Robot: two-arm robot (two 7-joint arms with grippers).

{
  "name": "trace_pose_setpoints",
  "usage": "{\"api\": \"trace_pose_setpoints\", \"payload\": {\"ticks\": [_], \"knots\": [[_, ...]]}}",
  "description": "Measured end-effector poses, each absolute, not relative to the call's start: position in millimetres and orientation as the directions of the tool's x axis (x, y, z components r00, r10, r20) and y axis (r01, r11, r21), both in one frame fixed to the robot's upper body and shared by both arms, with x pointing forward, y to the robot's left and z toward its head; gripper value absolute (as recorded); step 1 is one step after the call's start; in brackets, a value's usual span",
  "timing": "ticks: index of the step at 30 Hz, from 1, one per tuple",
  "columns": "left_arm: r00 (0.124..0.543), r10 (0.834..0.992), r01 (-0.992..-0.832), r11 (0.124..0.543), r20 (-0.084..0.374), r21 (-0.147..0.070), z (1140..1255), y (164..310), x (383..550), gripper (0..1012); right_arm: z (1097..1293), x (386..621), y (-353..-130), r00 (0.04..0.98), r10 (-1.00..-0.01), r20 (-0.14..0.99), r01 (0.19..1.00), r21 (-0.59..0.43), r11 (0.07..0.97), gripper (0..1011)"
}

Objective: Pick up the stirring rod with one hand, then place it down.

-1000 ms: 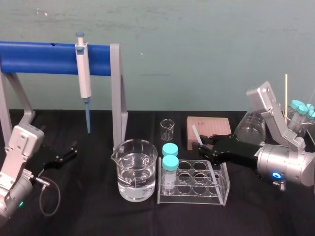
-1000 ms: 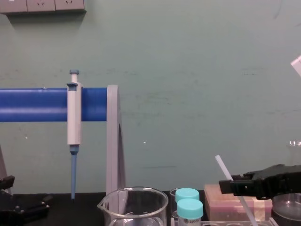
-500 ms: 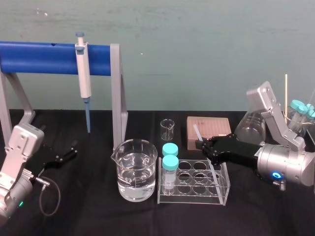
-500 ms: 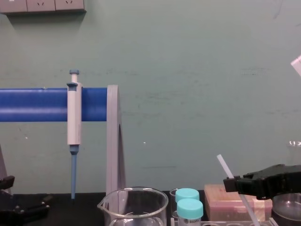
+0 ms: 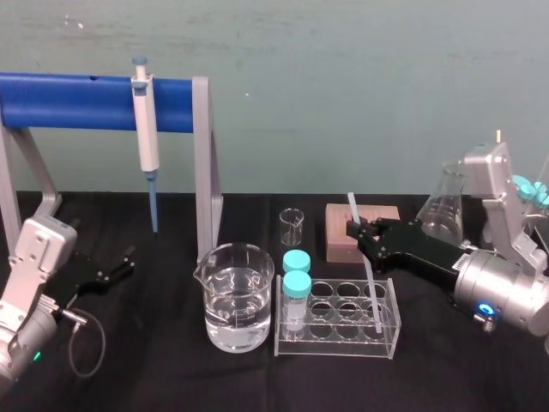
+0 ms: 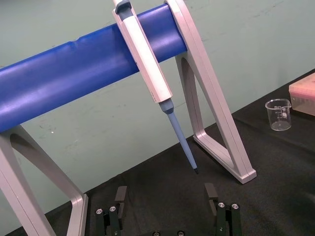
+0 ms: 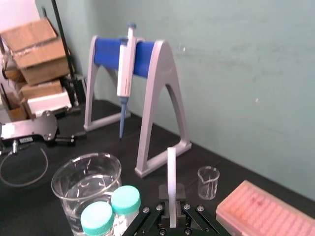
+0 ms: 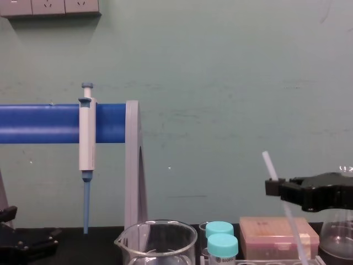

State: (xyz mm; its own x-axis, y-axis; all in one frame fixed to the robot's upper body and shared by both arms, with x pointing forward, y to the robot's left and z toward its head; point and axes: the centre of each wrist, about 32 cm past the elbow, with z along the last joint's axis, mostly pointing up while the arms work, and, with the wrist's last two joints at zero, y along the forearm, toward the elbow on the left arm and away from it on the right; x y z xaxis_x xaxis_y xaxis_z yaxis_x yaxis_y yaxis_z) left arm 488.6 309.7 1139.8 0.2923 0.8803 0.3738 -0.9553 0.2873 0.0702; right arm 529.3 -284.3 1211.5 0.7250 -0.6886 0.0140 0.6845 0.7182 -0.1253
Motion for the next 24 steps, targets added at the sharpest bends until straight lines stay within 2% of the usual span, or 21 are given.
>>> {"api": "trace_pose_setpoints", "payload": {"ticks": [10, 15, 20, 24], "knots": [[0.292, 0.88, -0.955, 0.287, 0.374, 0.07, 1139.8, 309.7, 488.6, 1000, 1194.2, 511.3, -295.7, 0.728, -0.685, 0.014, 0.684, 0.032, 0.728, 67], [0.292, 0.88, -0.955, 0.287, 0.374, 0.07, 1139.8, 309.7, 488.6, 1000, 1189.6, 505.2, -297.9, 0.735, -0.678, 0.016, 0.676, 0.064, 0.734, 67], [0.292, 0.88, -0.955, 0.287, 0.374, 0.07, 1139.8, 309.7, 488.6, 1000, 1193.2, 503.8, -301.7, 0.732, -0.68, 0.046, 0.675, 0.089, 0.733, 67], [0.292, 0.88, -0.955, 0.287, 0.374, 0.07, 1139.8, 309.6, 488.6, 1000, 1205.2, 507.7, -303.9, 0.729, -0.68, 0.082, 0.668, 0.136, 0.732, 67]]}}
